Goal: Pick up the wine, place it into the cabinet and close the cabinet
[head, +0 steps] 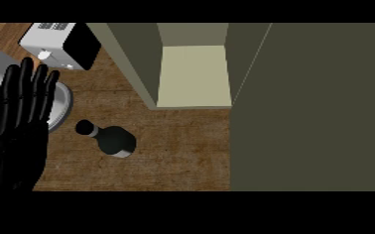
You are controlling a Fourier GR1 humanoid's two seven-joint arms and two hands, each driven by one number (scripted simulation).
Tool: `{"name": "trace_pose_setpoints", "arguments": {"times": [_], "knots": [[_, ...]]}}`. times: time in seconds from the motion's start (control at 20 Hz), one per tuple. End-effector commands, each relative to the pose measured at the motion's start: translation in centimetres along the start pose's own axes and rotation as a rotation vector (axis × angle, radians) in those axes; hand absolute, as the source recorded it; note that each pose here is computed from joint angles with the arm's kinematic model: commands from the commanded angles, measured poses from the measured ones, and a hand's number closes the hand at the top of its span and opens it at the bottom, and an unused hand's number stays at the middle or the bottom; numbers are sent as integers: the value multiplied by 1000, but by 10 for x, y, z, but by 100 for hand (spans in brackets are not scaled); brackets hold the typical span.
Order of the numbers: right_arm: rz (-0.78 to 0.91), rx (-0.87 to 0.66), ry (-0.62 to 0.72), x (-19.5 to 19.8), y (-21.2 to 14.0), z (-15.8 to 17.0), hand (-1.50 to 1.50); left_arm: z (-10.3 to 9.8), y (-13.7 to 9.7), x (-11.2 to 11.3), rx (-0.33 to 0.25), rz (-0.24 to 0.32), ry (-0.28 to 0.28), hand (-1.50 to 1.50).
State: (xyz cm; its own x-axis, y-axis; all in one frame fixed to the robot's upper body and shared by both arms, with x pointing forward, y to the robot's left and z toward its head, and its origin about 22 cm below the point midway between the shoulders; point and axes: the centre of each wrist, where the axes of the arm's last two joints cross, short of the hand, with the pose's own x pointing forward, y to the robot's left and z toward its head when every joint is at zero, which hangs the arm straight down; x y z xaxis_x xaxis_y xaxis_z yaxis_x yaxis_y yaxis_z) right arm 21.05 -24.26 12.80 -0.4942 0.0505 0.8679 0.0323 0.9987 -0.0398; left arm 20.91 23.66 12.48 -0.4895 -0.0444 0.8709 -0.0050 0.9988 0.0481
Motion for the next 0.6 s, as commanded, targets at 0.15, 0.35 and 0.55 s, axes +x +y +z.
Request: {"name": "trace_pose_setpoints", "arguments": {"times": [0.15, 0.35, 0.55], "knots": [[9, 40, 4, 5, 4, 23, -150, 14, 25, -1, -178, 85, -12, -150], [-72, 275, 72, 16, 15, 30, -150, 34, 15, -18, -182, 299, 140, -150], [-90, 300, 77, 62, 20, 40, -150, 50, 40, 10, -202, 322, 176, -150]]}}
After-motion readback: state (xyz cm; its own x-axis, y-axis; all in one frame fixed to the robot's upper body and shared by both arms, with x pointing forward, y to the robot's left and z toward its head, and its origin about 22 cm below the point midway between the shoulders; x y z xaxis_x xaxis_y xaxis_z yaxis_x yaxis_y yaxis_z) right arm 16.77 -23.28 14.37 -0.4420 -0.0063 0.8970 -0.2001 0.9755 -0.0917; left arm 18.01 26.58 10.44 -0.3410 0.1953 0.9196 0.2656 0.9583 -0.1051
